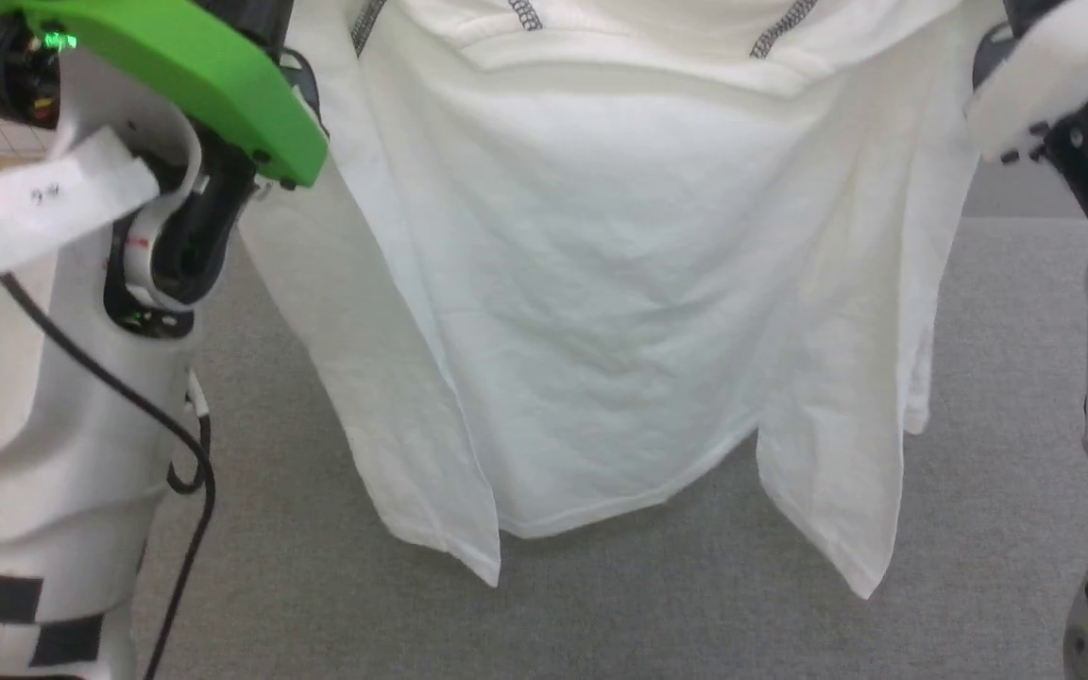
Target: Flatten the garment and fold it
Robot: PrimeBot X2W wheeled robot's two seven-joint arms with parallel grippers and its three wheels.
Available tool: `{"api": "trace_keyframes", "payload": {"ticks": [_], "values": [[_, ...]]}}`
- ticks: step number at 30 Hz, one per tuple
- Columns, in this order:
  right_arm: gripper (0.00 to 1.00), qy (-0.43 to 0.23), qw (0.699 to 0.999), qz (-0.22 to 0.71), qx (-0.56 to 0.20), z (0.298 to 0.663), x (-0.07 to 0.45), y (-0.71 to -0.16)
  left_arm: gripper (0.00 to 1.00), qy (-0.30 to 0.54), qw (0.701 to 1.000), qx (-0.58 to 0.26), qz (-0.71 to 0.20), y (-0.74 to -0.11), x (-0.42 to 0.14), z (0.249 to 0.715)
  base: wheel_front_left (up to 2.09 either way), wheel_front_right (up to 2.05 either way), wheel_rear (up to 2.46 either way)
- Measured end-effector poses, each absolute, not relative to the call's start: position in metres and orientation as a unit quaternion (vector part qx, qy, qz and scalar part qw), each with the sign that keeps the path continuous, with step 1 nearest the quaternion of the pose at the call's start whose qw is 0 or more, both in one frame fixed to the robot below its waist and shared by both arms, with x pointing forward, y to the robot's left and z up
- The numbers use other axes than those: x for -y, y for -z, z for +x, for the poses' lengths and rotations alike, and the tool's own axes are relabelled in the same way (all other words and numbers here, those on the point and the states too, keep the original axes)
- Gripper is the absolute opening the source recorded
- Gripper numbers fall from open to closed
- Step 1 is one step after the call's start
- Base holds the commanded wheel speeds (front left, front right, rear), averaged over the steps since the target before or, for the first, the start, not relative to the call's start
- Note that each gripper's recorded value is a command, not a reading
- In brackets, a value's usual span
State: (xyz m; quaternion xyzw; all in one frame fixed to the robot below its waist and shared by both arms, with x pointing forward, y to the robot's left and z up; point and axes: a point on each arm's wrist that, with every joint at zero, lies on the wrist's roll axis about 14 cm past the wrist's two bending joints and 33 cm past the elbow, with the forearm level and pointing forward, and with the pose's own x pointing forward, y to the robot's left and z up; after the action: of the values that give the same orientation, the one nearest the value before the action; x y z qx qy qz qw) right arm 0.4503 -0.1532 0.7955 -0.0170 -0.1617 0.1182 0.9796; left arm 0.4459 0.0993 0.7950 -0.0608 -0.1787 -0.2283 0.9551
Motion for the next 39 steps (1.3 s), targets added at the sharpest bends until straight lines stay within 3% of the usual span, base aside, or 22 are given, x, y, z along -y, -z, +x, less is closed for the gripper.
{"api": "trace_keyframes", "payload": {"ticks": [8,22,31,35,39], "values": [[0.0,-0.092,0.988,-0.045,0.111,0.51,0.16,-0.784,0.0,0.215,0.967,0.134,-0.038,-0.787,-0.099,0.5,0.0,0.0,0.0],[0.0,-0.014,0.982,-0.112,0.152,0.624,0.192,-0.786,0.0,0.171,0.965,0.195,-0.029,-0.79,-0.099,0.612,0.0,0.0,0.0],[0.0,-0.031,0.985,-0.152,0.081,0.689,0.182,-0.675,0.0,0.157,0.974,0.157,-0.048,-0.696,-0.108,0.673,0.0,0.0,0.0],[0.0,-0.066,0.986,-0.15,0.031,0.703,0.166,-0.608,0.0,0.166,0.978,0.114,-0.043,-0.639,-0.116,0.684,0.0,0.0,0.0],[0.0,-0.088,0.986,-0.138,0.007,0.698,0.161,-0.58,0.0,0.176,0.98,0.087,-0.029,-0.611,-0.123,0.674,0.0,0.0,0.0]]}}
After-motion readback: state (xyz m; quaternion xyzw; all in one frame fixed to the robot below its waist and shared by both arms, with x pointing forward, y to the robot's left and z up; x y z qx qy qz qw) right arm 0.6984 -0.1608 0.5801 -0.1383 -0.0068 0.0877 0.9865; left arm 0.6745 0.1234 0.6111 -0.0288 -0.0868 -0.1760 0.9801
